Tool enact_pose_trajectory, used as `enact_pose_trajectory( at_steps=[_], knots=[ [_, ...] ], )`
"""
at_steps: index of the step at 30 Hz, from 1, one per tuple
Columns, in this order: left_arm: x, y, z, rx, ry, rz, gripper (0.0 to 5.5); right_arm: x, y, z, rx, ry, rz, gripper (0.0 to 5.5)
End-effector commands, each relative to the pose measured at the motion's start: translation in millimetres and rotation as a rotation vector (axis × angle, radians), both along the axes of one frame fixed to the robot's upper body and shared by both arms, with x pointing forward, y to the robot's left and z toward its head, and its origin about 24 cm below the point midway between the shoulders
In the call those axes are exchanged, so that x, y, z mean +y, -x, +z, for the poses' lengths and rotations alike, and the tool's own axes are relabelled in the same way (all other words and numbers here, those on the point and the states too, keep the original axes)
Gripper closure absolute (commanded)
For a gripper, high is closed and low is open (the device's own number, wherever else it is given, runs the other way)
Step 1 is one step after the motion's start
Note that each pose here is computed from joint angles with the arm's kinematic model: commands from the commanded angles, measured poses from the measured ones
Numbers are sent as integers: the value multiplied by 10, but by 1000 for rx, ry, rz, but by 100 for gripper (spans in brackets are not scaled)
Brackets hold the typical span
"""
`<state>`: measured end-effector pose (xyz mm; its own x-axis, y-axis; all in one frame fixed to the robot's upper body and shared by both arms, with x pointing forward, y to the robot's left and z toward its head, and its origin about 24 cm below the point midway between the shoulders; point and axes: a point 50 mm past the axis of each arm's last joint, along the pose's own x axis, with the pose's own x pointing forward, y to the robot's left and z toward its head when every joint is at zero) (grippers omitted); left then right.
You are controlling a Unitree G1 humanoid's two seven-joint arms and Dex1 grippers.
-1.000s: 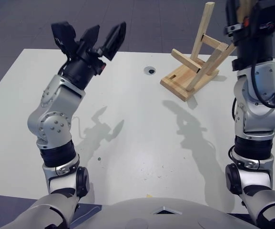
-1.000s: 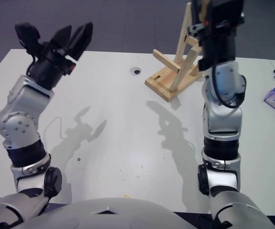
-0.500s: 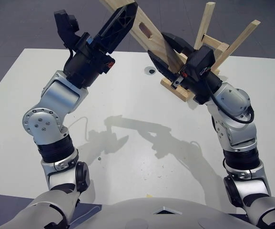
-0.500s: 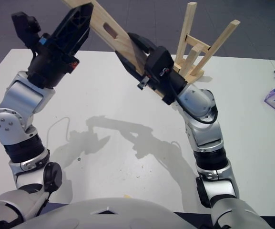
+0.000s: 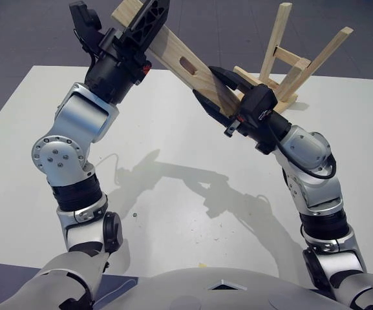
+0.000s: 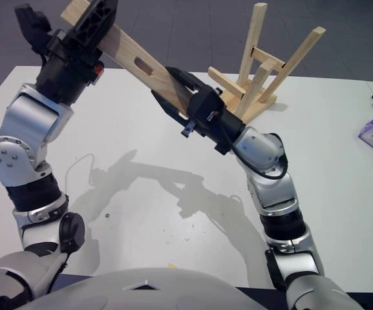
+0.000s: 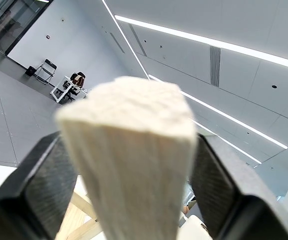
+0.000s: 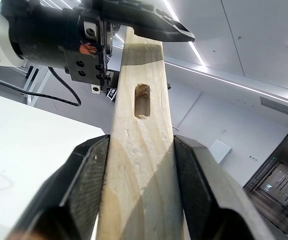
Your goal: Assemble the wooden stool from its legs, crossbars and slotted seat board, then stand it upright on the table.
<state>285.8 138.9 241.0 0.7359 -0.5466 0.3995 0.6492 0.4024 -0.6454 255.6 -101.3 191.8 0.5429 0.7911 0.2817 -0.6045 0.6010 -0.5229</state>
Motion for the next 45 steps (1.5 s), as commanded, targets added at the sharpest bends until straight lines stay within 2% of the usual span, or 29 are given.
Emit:
enact_pose_trajectory(
  at_steps=[1,10,19,20,22,27,30,34,38,41,45],
  knots=[
    [-1,19,-21,12,-15,-8,288,-1,13,40,-26,-10,-7,346],
    [39,33,2,16,25,-12,430,-28,-22,17,-15,-6,-21,346],
    [18,88,34,-26,49,-48,437,-44,-67,-26,-7,8,-60,346],
    [32,73,35,-26,39,-28,437,-57,-85,-46,8,7,-70,310],
    [119,-17,7,-5,-24,82,444,-139,-143,-94,55,-21,-117,281],
    [611,-253,36,33,-75,434,445,-457,-207,-188,186,-126,-218,198],
    [752,-292,28,34,-113,517,445,-712,-280,44,232,-359,-250,148],
    [723,-289,-91,36,-183,514,445,-1144,-389,585,183,-665,-264,81],
    [674,-256,-115,39,-148,459,445,-1478,-568,424,327,-565,-335,15],
    [668,-257,-102,32,-149,449,445,-1528,-654,172,515,-546,-207,10],
    [593,-270,-101,29,-152,410,445,-1486,-668,-68,625,-385,-142,10]
  ],
)
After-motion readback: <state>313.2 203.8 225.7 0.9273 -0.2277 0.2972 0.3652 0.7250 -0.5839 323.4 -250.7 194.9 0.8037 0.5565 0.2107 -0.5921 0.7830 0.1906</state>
